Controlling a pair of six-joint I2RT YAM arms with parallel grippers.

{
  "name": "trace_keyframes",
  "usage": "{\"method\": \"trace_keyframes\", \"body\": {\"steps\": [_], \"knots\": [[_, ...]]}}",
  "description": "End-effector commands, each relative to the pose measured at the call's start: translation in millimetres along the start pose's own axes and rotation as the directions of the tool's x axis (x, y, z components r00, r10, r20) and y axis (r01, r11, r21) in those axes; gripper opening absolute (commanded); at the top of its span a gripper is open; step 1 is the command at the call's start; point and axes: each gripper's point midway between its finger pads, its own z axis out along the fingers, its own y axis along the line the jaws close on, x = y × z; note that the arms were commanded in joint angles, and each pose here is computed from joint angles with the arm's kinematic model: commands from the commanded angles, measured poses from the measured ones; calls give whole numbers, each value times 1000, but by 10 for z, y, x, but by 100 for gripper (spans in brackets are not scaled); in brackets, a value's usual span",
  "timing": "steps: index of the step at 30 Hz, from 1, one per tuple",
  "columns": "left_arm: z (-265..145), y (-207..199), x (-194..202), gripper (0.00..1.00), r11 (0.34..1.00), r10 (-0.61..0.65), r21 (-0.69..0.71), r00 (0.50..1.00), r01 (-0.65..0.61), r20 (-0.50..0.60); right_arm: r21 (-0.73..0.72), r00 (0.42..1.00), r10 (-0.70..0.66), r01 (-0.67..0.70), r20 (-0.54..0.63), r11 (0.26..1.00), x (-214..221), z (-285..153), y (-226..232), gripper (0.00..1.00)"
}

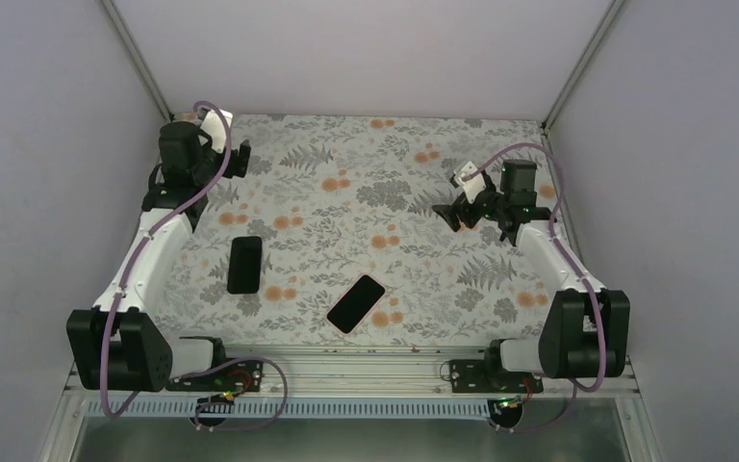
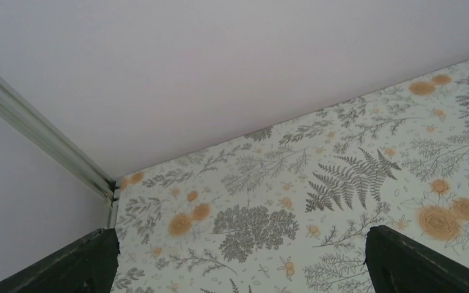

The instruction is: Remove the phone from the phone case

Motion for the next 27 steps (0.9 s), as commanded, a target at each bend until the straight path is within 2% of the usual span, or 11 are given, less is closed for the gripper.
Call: {"method": "trace_keyframes", "body": {"steps": [1,8,10,11,13,15,18,21,23,25,27], "knots": [[-27,85,10,100,999,18,-31,999,-20,-35,-69,999,-39,38,-12,997,43,-20,91,100],[12,77,70,100,998,50,-20,996,-51,-74,-85,997,-62,59,-35,995,139,-17,140,100],[-10,29,60,100,998,63,6,996,-63,-60,-125,992,-122,116,-40,985,191,-13,245,100],[-15,7,59,100,998,69,17,996,-68,-55,-197,976,-211,199,-45,960,245,-3,457,100],[-17,-34,57,100,996,85,42,995,-83,-49,-313,911,-402,357,-93,880,399,53,972,100],[8,-50,64,100,995,92,53,994,-89,-52,-364,839,-538,476,-87,801,394,98,1361,100],[39,-61,67,100,994,90,62,994,-86,-59,-457,812,-583,508,-27,730,242,116,1700,100],[34,-77,91,100,993,99,67,994,-95,-55,-558,778,-626,501,-43,661,227,200,1962,100],[34,-85,141,100,993,105,64,993,-102,-58,-595,704,-707,541,-67,594,386,281,2158,100],[44,-98,195,100,992,112,67,992,-107,-66,-597,588,-805,618,-81,512,580,356,2285,100],[55,-101,235,100,992,115,66,990,-110,-75,-625,528,-848,644,-54,441,667,387,2437,100]]}}
